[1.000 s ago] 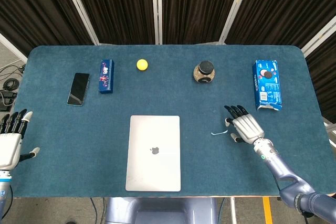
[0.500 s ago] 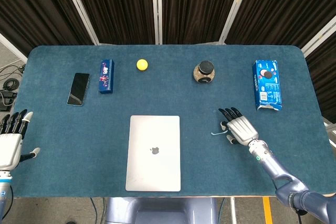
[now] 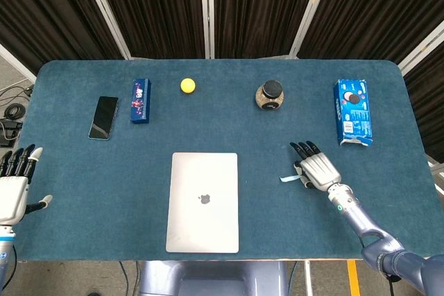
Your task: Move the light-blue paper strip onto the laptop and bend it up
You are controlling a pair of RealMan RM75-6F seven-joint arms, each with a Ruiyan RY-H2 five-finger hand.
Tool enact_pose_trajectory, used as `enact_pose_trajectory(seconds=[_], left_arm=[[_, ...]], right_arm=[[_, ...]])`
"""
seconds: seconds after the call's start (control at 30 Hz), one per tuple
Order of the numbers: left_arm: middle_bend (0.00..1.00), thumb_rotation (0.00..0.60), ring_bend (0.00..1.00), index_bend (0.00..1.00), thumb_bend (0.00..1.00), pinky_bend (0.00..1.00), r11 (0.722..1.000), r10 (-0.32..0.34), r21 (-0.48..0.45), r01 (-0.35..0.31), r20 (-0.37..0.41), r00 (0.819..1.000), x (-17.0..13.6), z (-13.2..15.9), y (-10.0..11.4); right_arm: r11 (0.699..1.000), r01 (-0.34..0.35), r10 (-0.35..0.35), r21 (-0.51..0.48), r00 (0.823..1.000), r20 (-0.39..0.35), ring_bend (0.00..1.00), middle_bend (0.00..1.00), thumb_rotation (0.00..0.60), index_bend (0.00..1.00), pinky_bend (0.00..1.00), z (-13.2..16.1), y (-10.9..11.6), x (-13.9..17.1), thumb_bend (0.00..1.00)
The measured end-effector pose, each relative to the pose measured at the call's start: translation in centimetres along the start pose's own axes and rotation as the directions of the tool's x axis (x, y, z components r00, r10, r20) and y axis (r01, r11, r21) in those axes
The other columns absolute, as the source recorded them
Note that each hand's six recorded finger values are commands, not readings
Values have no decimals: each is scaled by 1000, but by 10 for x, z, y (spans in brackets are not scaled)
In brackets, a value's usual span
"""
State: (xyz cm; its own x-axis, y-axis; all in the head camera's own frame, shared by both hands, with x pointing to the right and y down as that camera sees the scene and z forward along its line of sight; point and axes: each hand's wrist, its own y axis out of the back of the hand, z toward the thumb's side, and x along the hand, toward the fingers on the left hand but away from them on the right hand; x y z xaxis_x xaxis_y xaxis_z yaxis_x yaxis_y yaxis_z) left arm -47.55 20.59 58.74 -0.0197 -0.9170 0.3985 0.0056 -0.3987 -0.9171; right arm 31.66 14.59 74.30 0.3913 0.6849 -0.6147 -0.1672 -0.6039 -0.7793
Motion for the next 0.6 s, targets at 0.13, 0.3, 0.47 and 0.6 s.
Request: enact_pose_trajectory(seconds=[0.13,0.3,0.47,0.6], left_arm=[[0,600,0,0,0,0,1000,-3,0,3,-1,1000,0,0,-1],[0,600,0,0,0,0,1000,-4,-4,4,0,1000,1,0,-1],[0,600,0,0,0,0,1000,-4,-13,4,-1,1000,1,0,0],[0,600,0,0,0,0,1000,-6,-21,6,0,1000,1,-1,1]], right_arm=[[1000,13,-13,-5,1000,-5,0,0,600,628,0,2,2,-1,377],[999,42,-42,-8,999,-32,0,0,600,638,0,10,9,-2,381],[997,82,-83,-9,993,-86,0,0,600,642,0,28,24,-6,380],[993,121,-118,10,982,-149,0,0,600,644,0,49,40,-12,380]])
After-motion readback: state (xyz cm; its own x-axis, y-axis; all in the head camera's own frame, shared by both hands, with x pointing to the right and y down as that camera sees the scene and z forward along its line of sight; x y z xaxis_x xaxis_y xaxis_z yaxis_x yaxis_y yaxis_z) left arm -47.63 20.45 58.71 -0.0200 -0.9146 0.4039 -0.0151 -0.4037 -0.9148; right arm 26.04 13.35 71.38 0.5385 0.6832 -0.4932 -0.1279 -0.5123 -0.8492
